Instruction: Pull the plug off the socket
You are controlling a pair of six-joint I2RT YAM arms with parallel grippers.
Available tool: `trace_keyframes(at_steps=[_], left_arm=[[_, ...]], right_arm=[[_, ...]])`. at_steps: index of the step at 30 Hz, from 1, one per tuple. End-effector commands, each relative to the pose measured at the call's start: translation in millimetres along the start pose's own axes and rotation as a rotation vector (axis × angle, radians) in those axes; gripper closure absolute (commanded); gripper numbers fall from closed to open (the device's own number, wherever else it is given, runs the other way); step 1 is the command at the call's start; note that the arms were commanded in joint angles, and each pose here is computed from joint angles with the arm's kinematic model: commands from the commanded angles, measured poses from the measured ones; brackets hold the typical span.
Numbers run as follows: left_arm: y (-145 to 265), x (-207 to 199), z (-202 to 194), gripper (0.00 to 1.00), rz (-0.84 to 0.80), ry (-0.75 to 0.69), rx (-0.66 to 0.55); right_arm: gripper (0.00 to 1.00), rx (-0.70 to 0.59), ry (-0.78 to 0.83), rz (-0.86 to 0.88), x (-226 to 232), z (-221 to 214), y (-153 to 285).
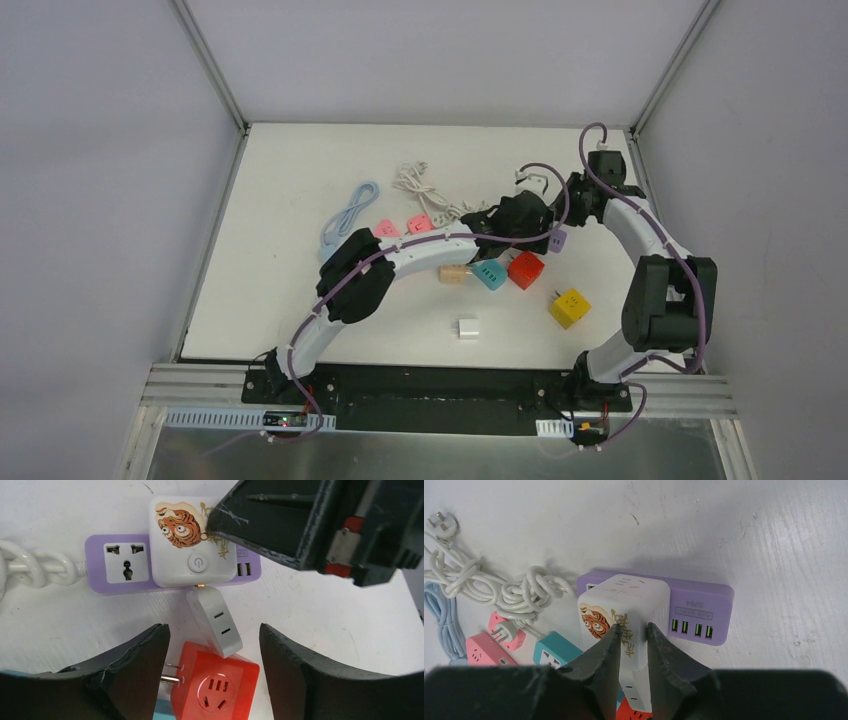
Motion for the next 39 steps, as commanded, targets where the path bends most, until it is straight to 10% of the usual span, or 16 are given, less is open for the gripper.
trace_keyframes(at_steps=[1,11,25,35,39], left_arm=[[-6,9,3,0.34,0.109,-0.012,-0.003],[-18,4,-29,0.34,0.085,-0.059,0.079],[-6,10,-10,0.89,0.108,-0.111,0.002],[9,36,-9,1.00,0.232,-0.205,-0.008],[12,51,-12,1.00,0.317,-0.216,-0.013]], right_arm=[[0.75,0.148,-0.020,-0.081,-28,-46,-6],[0.67,0.133,-0.021,-0.057,-32,-57,-5],[0.69,0.136,-0.047,-0.077,-38,-62,-8],[0.80,0.110,-0.119,-0.131,-53,-73,-17],[1.00,0.113,-0.141,-0.128,-53,-75,-20]])
Point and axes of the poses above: each gripper's point midway between its finger pads, its own y axis back along the fingers, its own x axis along the line the jaws close on, z = x × y, the point moved 3 cm from there along y, back along the fingers, and after that the axes turned 1 degree about -y, right-handed, at the moved point
